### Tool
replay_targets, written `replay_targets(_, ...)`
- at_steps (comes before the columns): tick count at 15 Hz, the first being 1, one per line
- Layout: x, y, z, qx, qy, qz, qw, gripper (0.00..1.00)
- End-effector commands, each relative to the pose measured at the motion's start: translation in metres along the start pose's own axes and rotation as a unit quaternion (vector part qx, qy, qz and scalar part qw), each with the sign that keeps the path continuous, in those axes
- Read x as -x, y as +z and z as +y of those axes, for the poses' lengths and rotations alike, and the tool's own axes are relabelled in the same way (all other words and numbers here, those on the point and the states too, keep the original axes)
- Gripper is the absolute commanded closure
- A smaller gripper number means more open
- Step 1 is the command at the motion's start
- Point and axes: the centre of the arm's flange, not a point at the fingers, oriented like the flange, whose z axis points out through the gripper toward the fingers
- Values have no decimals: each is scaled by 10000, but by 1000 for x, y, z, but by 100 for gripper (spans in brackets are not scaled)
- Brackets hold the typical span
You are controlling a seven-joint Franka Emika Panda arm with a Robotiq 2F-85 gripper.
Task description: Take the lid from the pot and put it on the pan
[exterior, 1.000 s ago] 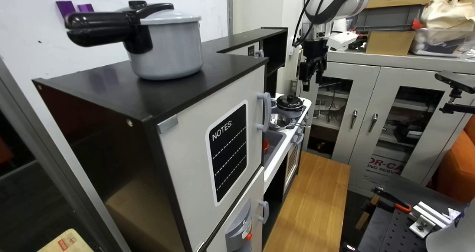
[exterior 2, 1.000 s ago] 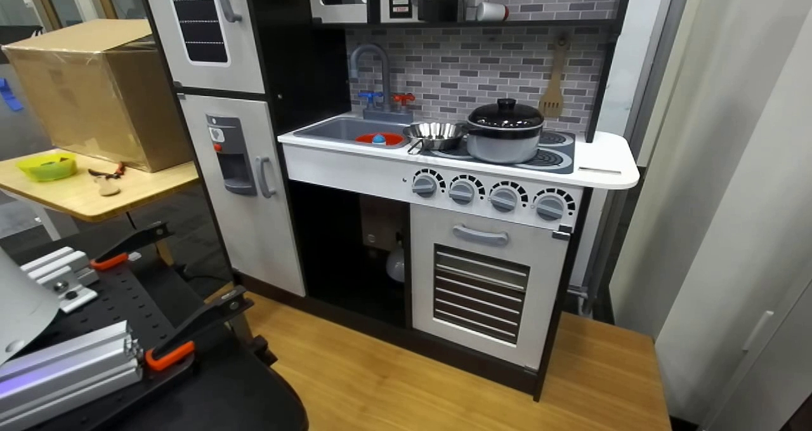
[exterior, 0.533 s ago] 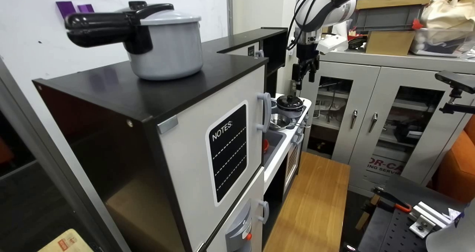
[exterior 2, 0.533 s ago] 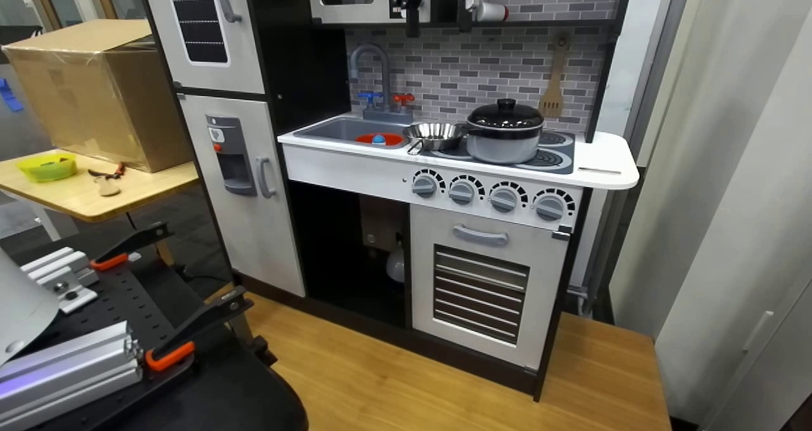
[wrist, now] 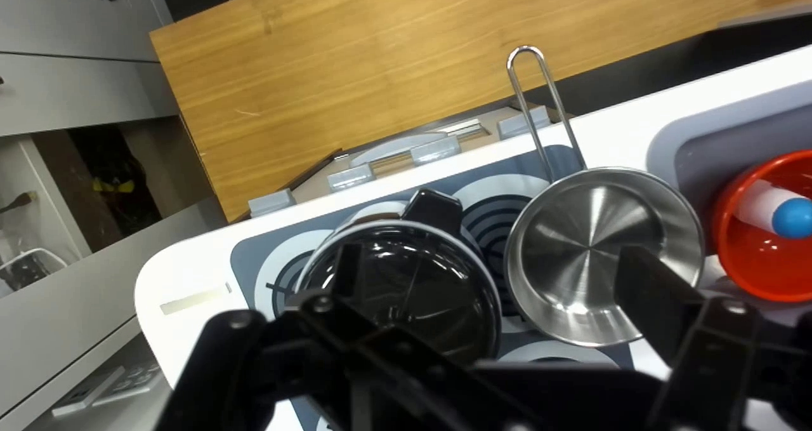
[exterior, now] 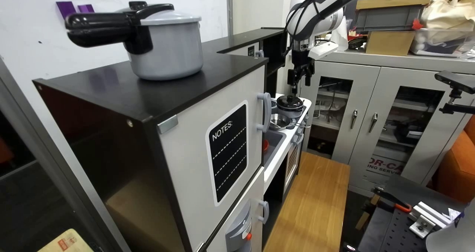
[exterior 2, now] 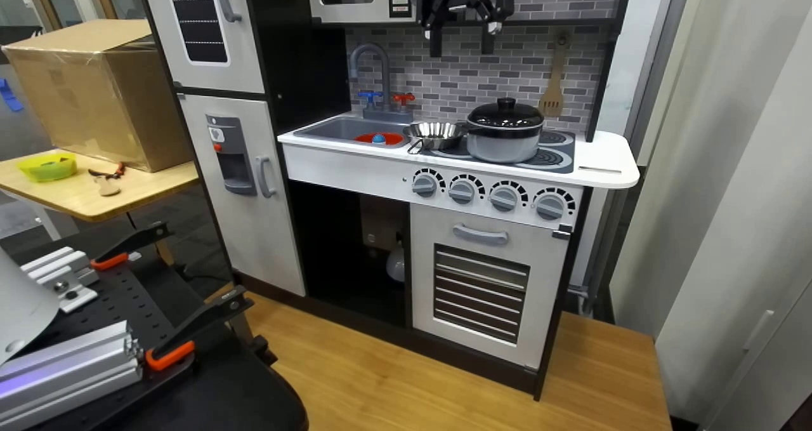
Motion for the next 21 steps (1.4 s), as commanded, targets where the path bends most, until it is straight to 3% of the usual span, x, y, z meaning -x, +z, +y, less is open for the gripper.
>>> replay_targets(1, -18, 9, 12, -80, 192, -44, 9998, 0)
replay_targets(7, -26, -1, 28, -77, 227, 67, 9997, 0)
replay_targets(21, -32, 8, 21, 25, 242, 248, 9994, 0)
